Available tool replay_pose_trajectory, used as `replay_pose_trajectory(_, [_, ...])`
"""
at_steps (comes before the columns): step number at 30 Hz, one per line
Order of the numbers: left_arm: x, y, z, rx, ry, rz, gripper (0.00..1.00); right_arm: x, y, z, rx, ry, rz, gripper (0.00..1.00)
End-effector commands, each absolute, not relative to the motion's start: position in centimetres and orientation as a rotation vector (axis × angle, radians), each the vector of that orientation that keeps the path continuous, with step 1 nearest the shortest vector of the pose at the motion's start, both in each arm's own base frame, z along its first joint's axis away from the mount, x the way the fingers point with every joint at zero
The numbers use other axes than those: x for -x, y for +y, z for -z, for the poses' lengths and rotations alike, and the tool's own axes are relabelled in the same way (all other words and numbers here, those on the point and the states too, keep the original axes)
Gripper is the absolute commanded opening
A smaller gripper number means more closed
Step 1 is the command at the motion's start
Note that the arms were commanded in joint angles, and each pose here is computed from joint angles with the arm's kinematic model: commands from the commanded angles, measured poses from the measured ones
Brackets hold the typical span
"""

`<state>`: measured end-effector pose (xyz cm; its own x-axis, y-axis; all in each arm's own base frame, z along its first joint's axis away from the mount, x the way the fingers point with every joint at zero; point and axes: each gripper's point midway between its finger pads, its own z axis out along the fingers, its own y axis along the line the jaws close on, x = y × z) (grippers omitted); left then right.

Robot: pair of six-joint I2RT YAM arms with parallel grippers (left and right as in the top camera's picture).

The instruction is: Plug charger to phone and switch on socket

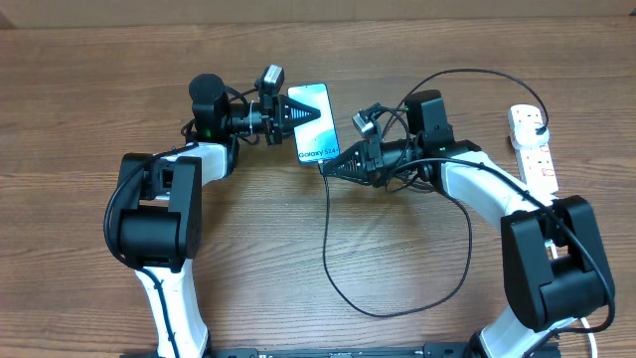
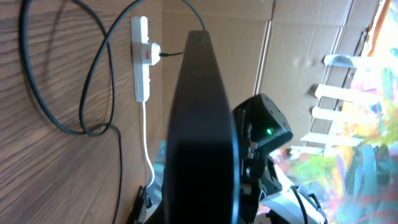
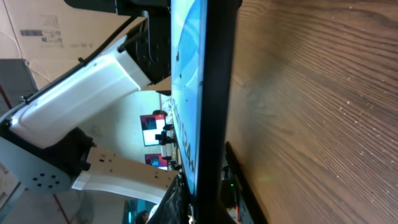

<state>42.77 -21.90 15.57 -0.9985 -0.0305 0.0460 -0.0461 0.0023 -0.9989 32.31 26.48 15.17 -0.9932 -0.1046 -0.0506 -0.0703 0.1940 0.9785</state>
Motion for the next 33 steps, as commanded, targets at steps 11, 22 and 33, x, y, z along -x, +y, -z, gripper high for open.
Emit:
replay_pose_trajectory(11, [-40.8, -22.5, -16.1, 0.084, -2.156, -2.153, 0.05, -33.8, 25.3, -14.3, -0.105, -2.477, 1.956, 0.04])
replay_pose_trajectory(22, [-41.7, -22.4, -16.1, 0.026, -2.183, -2.182, 0.04, -32.3, 25.5, -15.8, -0.231, -2.347, 2.041, 0.44])
replay_pose_trajectory(33, [-43.9, -21.5, -16.1, -0.107, -2.239, -2.242, 0.05, -31.2, 25.8, -15.2, -0.249, -2.339, 2.01, 0.54])
